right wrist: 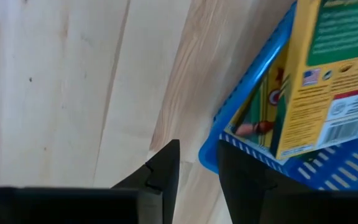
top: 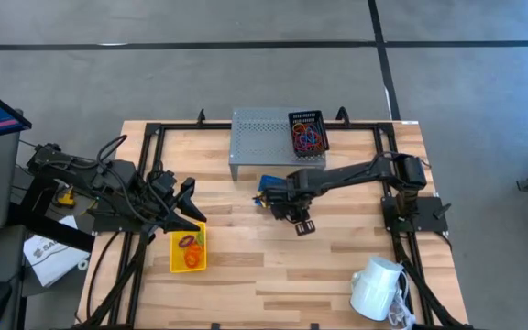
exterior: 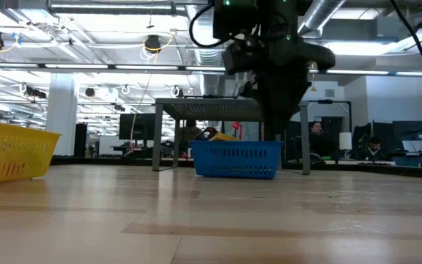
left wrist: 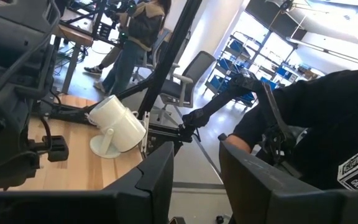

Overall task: Pick & Place Office Desk Supplies
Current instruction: Put the blue bin filled with crayon boxes on the shelf

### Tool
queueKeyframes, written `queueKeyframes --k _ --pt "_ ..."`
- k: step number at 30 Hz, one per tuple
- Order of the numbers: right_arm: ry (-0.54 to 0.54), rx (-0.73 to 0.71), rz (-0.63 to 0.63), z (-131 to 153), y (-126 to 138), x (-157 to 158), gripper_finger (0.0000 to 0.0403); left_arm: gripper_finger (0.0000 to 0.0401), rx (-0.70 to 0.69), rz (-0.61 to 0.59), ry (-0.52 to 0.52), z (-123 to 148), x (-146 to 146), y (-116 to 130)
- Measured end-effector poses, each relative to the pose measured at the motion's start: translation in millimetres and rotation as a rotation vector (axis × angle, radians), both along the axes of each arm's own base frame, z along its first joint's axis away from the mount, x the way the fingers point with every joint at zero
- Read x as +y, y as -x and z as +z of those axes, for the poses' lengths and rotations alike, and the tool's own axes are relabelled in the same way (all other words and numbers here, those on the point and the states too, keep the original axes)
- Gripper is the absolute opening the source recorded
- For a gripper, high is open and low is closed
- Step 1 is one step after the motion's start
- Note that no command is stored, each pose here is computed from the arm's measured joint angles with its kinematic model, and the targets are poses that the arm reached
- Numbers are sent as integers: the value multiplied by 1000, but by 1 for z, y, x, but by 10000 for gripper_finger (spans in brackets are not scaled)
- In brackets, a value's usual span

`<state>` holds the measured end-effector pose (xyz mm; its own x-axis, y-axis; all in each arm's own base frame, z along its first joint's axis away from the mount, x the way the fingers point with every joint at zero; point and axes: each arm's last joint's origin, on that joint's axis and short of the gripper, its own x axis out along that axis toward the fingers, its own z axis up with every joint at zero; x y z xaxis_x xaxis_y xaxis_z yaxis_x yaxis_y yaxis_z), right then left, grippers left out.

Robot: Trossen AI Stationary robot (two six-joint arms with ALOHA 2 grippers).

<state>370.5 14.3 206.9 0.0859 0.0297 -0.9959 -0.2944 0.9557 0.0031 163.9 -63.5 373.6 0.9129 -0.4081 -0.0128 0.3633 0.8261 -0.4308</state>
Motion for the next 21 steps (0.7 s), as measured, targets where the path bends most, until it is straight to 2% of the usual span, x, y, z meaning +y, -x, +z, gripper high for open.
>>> queueKeyframes --k 14,21 --pt "4 11 -15 -19 5 -6 103 123 1 0 4 0 0 0" --pt "26 -14 -30 -19 3 -14 103 123 2 0 7 0 0 0"
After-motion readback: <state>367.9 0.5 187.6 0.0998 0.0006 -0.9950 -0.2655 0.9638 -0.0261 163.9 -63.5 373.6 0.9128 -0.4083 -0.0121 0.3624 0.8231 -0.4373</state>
